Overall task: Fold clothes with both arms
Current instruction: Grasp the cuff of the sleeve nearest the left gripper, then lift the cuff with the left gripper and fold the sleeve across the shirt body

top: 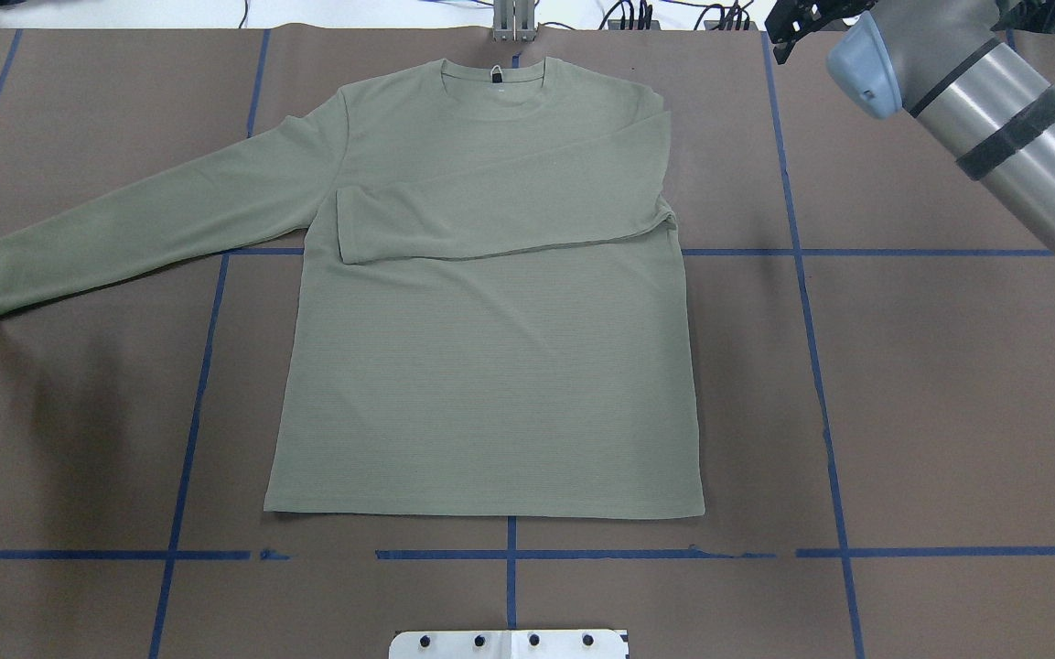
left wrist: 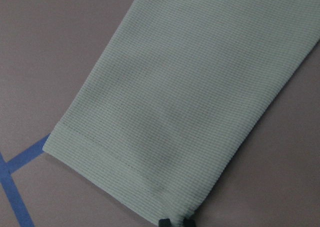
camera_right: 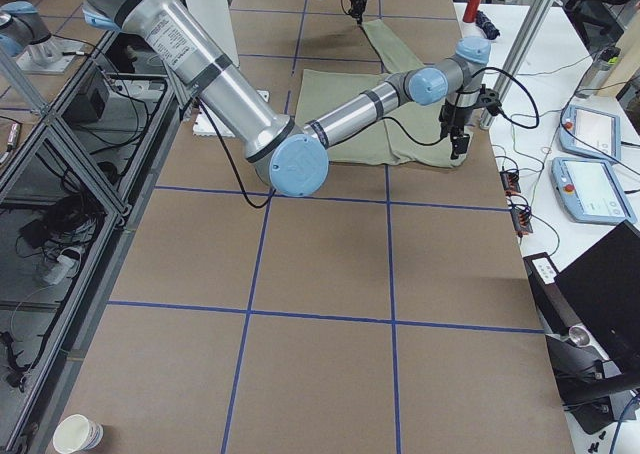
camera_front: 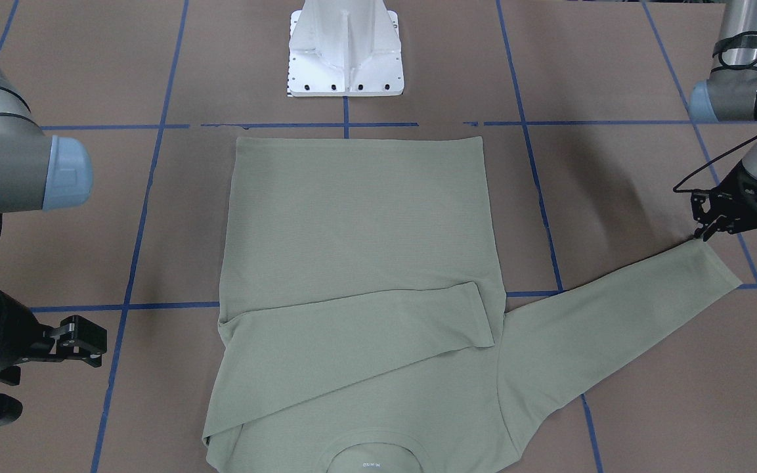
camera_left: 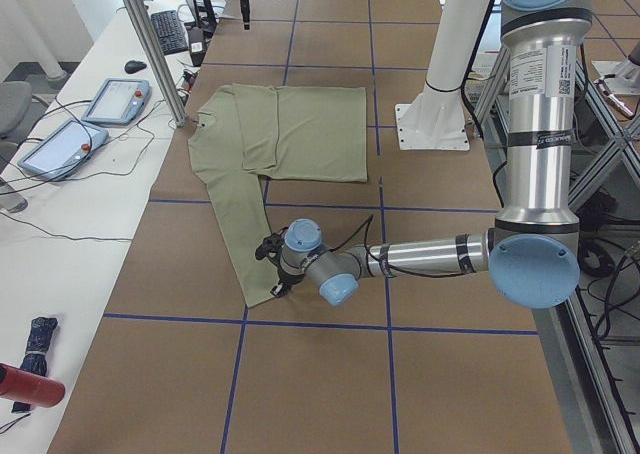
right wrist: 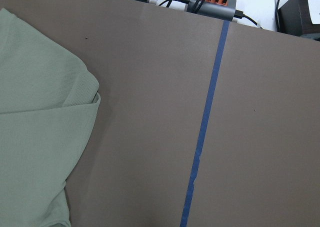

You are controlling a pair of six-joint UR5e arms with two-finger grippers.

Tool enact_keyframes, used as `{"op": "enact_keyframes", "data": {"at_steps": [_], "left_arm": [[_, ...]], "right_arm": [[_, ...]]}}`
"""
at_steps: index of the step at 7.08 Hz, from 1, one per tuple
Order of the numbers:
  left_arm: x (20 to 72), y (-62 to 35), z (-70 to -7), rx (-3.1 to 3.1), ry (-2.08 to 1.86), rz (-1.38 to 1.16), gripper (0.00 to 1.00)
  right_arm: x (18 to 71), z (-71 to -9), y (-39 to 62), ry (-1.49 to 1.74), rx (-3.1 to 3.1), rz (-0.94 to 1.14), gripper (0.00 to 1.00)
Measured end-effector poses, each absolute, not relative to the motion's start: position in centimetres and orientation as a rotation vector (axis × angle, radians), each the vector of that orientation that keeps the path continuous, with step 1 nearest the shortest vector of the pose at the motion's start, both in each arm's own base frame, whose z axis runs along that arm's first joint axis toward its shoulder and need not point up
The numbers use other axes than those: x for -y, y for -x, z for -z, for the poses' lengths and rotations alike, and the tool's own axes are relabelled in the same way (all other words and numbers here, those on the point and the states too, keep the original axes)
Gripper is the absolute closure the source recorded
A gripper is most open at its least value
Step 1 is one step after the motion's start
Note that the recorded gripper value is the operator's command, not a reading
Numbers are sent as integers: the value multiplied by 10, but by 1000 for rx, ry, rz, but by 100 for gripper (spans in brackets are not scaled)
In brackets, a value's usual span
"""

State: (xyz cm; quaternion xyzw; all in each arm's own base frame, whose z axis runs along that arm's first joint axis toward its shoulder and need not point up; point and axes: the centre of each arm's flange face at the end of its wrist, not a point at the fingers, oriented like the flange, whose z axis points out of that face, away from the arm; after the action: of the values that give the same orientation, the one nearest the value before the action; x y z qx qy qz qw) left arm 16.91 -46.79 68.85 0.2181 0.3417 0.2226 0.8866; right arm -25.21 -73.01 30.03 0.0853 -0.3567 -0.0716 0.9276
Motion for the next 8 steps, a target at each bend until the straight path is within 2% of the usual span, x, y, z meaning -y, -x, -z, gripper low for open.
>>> {"op": "enact_keyframes", "data": {"at_steps": [2,4,6,8], "left_arm": [[471,-171,-682,-713,-470,-481,100],[496,-180,-644,-720,-546,-529,100],[562,-179,-559,-715,-582,-486,100],[620,-184,-430,-721,-532,-420,100]], "right_arm": [[730,-302,252,-173,731,147,0],[728,-316,246,-165,727,153,0],[731,-347,211,-172,721,205,0],[731,-383,167,-177,716,244,0]]}}
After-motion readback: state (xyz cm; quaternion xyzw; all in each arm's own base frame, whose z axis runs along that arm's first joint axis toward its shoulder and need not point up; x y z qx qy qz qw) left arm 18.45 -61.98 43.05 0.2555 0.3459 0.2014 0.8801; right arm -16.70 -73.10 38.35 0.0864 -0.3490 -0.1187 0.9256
